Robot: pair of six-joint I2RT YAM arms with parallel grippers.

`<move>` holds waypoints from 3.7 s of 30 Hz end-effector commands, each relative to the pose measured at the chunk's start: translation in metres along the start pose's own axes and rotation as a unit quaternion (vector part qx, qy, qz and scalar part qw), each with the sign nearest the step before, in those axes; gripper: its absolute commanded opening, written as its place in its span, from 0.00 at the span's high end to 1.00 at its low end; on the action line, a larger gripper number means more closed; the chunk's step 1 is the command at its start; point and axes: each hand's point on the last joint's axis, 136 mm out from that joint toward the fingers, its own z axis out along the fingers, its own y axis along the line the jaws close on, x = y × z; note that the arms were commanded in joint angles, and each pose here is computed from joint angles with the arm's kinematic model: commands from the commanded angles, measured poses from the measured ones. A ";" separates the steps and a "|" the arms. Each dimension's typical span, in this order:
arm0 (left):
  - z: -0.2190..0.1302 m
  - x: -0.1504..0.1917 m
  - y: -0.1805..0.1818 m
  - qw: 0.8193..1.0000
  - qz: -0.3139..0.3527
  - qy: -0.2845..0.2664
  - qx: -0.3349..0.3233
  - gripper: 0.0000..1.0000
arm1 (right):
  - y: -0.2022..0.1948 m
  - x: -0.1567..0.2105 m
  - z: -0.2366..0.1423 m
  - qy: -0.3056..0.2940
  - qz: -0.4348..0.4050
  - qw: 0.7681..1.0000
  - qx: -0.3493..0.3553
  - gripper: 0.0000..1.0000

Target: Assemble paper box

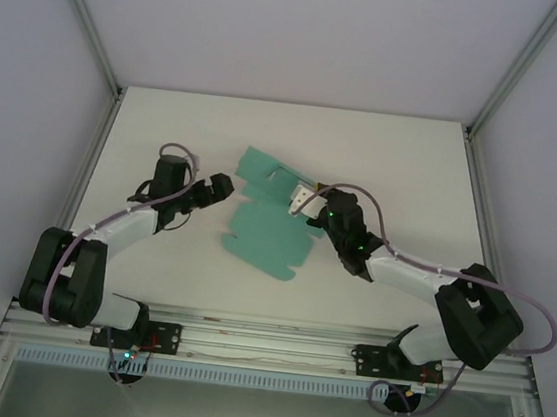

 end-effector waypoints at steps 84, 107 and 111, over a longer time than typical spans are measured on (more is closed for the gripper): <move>-0.024 -0.004 -0.067 0.876 0.466 0.053 0.112 0.00 | 0.020 -0.036 0.008 -0.022 -0.155 0.984 -0.083 1.00; 0.016 0.001 -0.072 0.841 0.475 0.184 0.183 0.61 | 0.018 -0.046 -0.004 -0.044 -0.143 0.984 -0.098 1.00; 0.024 -0.007 -0.076 0.858 0.449 0.173 0.177 0.79 | 0.019 -0.045 -0.001 -0.040 -0.140 0.985 -0.094 1.00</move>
